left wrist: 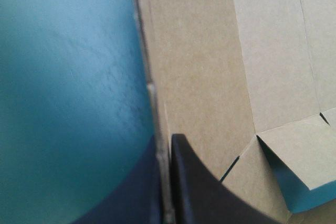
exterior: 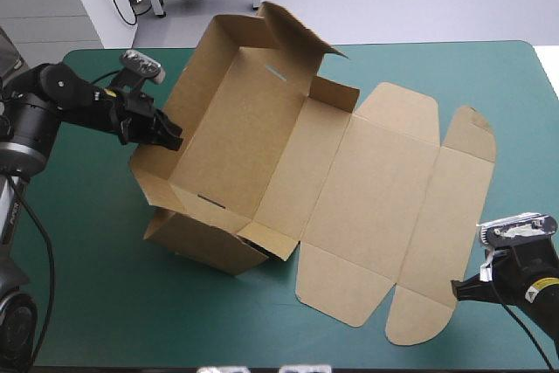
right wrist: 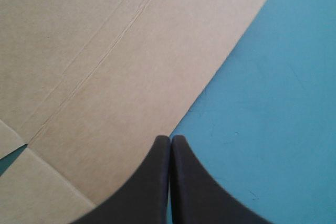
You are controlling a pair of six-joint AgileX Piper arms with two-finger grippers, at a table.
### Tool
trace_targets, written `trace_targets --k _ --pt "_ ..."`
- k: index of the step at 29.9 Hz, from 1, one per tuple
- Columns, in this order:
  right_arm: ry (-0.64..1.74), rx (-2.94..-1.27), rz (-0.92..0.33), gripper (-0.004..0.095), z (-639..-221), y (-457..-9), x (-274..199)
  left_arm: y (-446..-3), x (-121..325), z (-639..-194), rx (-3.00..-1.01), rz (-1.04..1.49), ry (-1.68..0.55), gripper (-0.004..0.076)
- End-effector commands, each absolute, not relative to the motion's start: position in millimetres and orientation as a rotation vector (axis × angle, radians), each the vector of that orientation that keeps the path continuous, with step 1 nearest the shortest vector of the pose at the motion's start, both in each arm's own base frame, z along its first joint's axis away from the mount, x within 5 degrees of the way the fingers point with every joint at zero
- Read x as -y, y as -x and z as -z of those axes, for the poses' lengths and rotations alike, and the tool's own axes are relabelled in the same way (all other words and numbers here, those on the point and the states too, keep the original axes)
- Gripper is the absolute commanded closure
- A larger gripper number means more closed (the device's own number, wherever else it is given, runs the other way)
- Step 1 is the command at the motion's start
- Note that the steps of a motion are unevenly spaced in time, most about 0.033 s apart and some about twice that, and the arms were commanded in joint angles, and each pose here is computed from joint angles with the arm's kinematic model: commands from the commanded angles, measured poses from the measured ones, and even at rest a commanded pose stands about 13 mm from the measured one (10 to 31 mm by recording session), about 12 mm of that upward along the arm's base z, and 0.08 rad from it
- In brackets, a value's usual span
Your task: Fold the box
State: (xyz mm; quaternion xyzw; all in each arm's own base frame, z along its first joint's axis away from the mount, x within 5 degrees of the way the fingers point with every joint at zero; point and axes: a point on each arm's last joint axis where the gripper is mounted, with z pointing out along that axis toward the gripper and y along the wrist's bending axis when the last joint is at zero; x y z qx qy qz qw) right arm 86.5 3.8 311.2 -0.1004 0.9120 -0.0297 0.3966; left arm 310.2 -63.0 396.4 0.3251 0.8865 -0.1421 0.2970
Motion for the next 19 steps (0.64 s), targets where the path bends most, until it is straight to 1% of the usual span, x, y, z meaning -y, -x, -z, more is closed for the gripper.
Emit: trace_targets --k 1,5,7,12,15,19 --pt "0.245 -2.223 0.093 0.0929 -324 -91 -3 -301 96 -444 -2.136 0.262 -0.985 0.0731" --pt "0.245 -2.223 0.093 0.0929 -324 -91 -3 -305 130 -445 -2.056 0.072 -1.175 0.0731" --pt "0.246 -2.231 0.093 0.0929 -323 -90 -3 -305 150 -442 -1.981 -0.015 -1.264 0.0731" --pt "0.247 -2.238 0.093 0.0929 -323 -90 -3 -308 197 -434 -1.777 -0.187 -1.376 0.0731" --pt "0.248 -2.238 0.098 0.0929 -323 -90 -3 -306 216 -428 -1.695 -0.291 -1.445 0.0731" --pt "0.248 -2.238 0.1 0.0929 -323 -90 -2 -302 222 -428 -1.67 -0.321 -1.477 0.0731"
